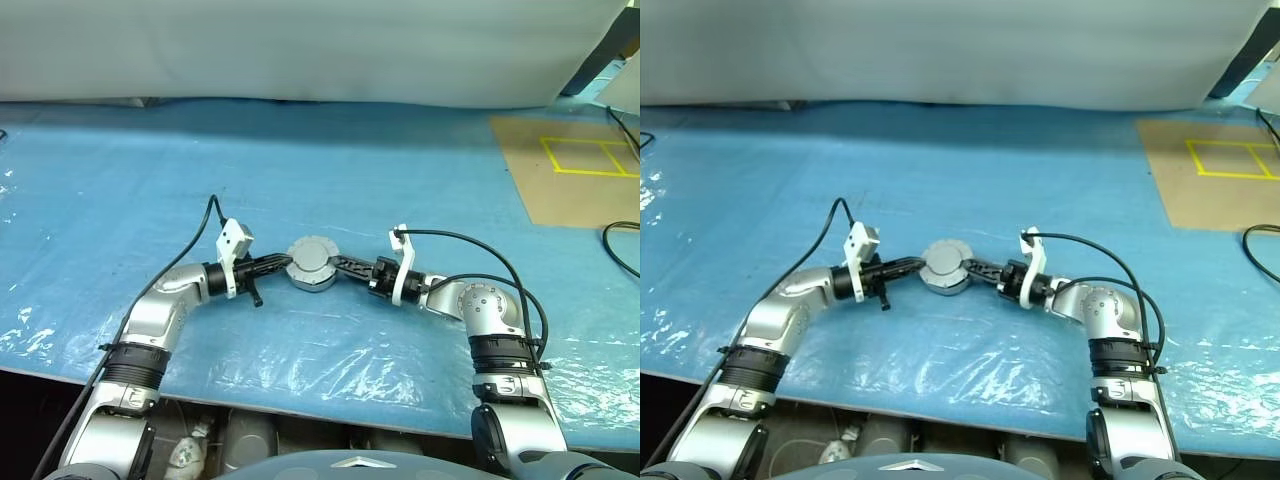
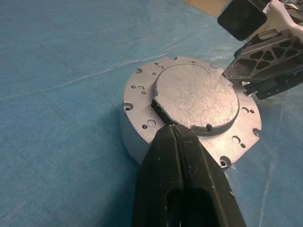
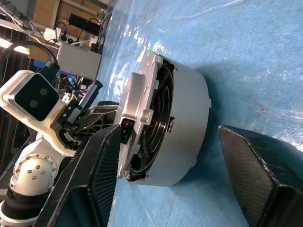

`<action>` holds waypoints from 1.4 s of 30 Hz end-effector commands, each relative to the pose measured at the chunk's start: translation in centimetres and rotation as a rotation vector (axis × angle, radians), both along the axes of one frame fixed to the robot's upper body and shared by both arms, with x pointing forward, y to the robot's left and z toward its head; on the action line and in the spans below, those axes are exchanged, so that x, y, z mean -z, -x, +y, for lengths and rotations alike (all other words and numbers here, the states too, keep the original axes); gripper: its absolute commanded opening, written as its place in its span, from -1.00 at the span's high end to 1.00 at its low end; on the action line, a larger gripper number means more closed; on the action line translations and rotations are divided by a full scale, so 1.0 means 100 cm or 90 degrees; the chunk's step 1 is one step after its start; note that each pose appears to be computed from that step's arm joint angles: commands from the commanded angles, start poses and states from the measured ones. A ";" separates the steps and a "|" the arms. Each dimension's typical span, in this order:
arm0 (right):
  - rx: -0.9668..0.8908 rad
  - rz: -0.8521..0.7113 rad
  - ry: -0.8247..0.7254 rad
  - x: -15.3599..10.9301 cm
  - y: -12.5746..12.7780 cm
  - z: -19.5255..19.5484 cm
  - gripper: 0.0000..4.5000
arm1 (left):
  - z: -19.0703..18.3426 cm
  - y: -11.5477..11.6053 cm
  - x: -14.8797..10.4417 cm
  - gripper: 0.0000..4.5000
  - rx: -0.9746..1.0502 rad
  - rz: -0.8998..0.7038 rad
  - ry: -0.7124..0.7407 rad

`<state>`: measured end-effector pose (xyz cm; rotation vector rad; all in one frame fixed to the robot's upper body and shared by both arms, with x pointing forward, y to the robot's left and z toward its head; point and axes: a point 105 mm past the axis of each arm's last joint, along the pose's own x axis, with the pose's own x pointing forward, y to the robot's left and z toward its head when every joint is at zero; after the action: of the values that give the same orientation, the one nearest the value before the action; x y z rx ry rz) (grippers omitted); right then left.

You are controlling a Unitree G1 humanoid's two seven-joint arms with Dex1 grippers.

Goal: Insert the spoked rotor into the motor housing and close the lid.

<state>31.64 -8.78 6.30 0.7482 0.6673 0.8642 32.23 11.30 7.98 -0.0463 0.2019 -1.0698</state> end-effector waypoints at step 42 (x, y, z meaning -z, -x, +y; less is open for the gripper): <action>0.049 0.103 0.068 0.043 -0.007 -0.004 0.46 | 0.023 -0.014 -0.076 1.00 -0.078 -0.026 0.250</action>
<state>32.90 -7.40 6.02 0.7790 0.6813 0.8648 33.77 13.13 13.42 -0.3469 0.0164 -0.9724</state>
